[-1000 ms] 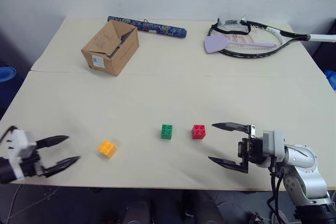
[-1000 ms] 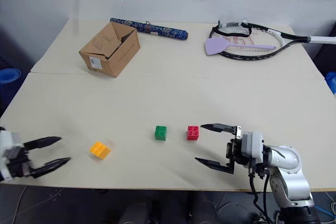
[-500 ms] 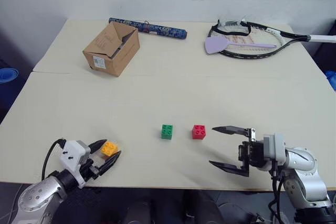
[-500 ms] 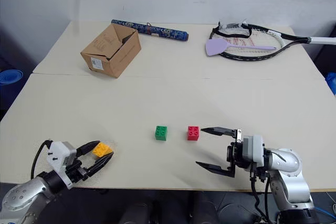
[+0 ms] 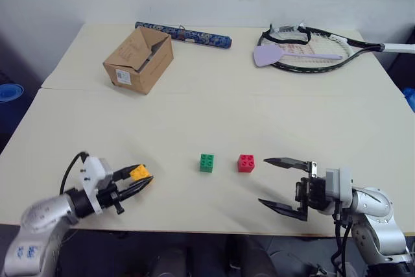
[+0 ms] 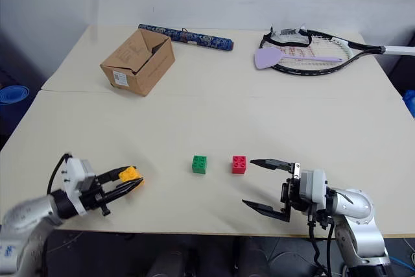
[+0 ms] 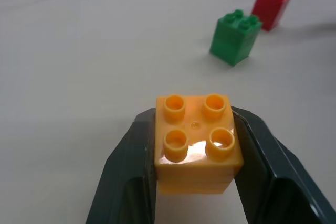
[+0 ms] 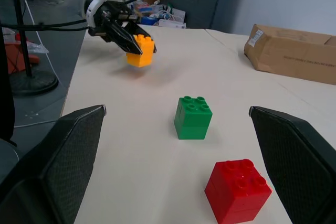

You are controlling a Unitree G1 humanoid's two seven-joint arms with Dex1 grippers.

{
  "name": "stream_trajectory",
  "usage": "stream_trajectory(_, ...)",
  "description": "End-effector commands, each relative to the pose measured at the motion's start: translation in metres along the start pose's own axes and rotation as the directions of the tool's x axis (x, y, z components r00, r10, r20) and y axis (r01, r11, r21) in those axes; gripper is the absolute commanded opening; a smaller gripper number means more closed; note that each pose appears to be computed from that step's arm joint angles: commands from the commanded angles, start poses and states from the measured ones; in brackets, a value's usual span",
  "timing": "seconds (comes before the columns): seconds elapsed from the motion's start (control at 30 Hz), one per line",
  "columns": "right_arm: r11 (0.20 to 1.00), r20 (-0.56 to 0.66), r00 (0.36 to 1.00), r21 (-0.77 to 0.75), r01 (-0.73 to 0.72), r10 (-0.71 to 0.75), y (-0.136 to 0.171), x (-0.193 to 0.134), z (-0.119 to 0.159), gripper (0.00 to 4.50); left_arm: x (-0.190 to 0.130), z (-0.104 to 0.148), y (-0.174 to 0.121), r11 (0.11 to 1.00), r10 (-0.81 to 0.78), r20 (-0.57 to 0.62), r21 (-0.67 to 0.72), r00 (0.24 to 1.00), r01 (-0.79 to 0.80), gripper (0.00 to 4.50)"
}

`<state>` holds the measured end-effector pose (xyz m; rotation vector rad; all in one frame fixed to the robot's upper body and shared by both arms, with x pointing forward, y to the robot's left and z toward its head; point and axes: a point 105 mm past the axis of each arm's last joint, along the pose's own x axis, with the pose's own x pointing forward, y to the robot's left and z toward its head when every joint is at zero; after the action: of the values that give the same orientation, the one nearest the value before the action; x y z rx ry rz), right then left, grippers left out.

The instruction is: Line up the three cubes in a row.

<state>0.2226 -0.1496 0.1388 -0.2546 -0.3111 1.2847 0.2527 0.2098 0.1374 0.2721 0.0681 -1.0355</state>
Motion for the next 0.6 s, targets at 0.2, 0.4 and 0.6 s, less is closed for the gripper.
stream_trajectory(0.2, 0.996, 0.004, 0.999, -0.081, 0.048, -0.048, -0.014, -0.002, 0.012, 4.50, 0.042, 0.009, 0.029, 0.859, -0.444, -0.142, 0.214, 0.885, 0.465, 1.51)
stream_trajectory(0.4, 0.993, -0.010, 0.996, -0.081, 0.082, -0.083, -0.009, -0.005, 0.017, 4.50, 0.070, 0.002, 0.028, 0.821, -0.523, -0.118, 0.197, 0.844, 0.536, 1.51)
stream_trajectory(0.6, 0.989, -0.028, 0.993, -0.087, 0.116, -0.118, -0.008, -0.008, 0.021, 4.50, 0.072, -0.013, 0.024, 0.808, -0.545, -0.160, 0.163, 0.823, 0.566, 1.51)
